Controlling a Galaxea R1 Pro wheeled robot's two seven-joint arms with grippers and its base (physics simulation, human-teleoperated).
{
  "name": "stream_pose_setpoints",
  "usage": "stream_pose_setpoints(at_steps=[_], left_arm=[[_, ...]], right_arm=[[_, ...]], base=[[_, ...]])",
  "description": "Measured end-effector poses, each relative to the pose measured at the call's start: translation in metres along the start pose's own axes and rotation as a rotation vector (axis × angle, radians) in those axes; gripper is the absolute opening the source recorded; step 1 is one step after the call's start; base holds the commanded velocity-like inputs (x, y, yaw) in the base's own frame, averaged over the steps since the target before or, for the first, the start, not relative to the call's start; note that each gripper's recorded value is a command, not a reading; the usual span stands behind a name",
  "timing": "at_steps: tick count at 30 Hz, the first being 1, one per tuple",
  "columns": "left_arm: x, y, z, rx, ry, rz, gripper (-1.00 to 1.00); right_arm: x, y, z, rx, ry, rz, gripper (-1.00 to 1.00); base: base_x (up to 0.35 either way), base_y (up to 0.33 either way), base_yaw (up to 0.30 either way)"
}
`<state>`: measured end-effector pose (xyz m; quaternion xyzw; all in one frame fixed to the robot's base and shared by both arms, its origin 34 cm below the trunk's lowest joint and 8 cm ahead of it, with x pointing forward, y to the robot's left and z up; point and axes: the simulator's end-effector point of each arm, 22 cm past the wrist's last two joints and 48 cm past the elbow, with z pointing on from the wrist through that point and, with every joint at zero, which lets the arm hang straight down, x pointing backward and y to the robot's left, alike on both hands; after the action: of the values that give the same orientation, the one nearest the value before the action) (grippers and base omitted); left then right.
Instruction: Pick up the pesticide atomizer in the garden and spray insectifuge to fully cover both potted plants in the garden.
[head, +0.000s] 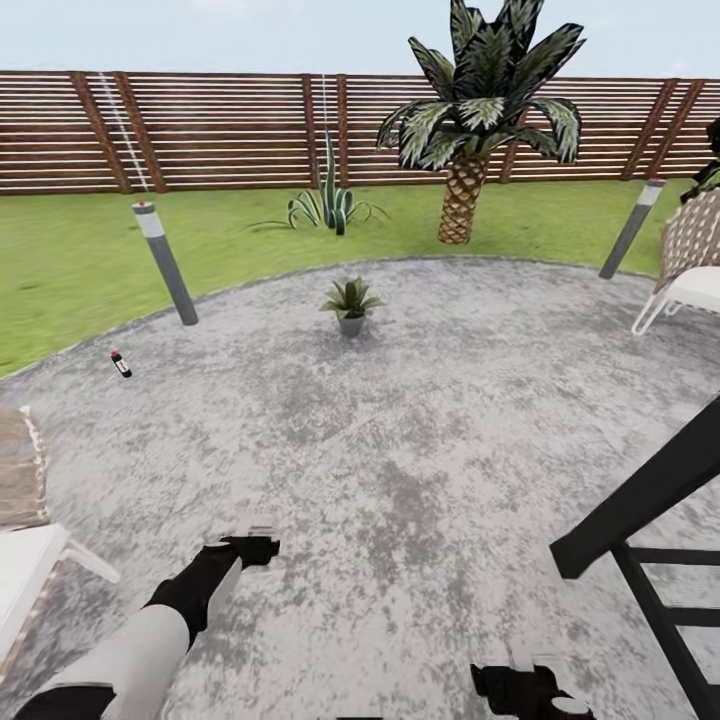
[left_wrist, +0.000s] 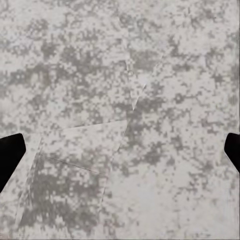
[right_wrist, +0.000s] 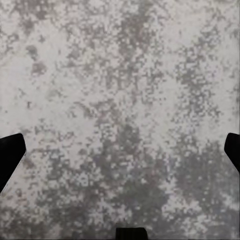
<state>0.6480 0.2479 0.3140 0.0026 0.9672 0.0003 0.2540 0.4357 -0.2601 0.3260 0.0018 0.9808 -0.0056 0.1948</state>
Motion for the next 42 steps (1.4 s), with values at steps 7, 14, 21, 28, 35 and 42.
stream_pose_setpoints(at_steps=[7, 14, 21, 28, 35, 42], left_arm=[[0.002, 0.003, 0.0, -0.001, 0.019, -0.005, 1.0], [0.002, 0.003, 0.0, -0.002, 0.017, -0.004, 1.0], [0.003, 0.004, 0.0, -0.002, 0.018, -0.01, 1.0], [0.006, 0.004, 0.002, -0.002, 0.024, -0.01, 1.0], [0.007, 0.005, 0.003, -0.002, 0.028, -0.011, 1.0], [0.007, 0.005, 0.003, -0.002, 0.028, -0.014, 1.0]], right_arm=[[-0.001, 0.003, -0.003, -0.009, 0.023, 0.004, 1.0], [-0.026, -0.009, -0.012, 0.012, -0.035, 0.018, 1.0], [-0.047, -0.016, -0.02, 0.025, -0.082, 0.031, 1.0], [-0.046, -0.018, -0.02, 0.028, -0.079, 0.033, 1.0], [-0.047, -0.018, -0.02, 0.029, -0.081, 0.033, 1.0], [-0.047, -0.018, -0.02, 0.03, -0.082, 0.032, 1.0]], base=[[0.31, 0.0, 0.0], [0.255, 0.0, 0.0], [0.306, 0.0, 0.073], [0.323, 0.0, 0.171], [0.323, 0.0, 0.014], [0.323, 0.0, 0.001]])
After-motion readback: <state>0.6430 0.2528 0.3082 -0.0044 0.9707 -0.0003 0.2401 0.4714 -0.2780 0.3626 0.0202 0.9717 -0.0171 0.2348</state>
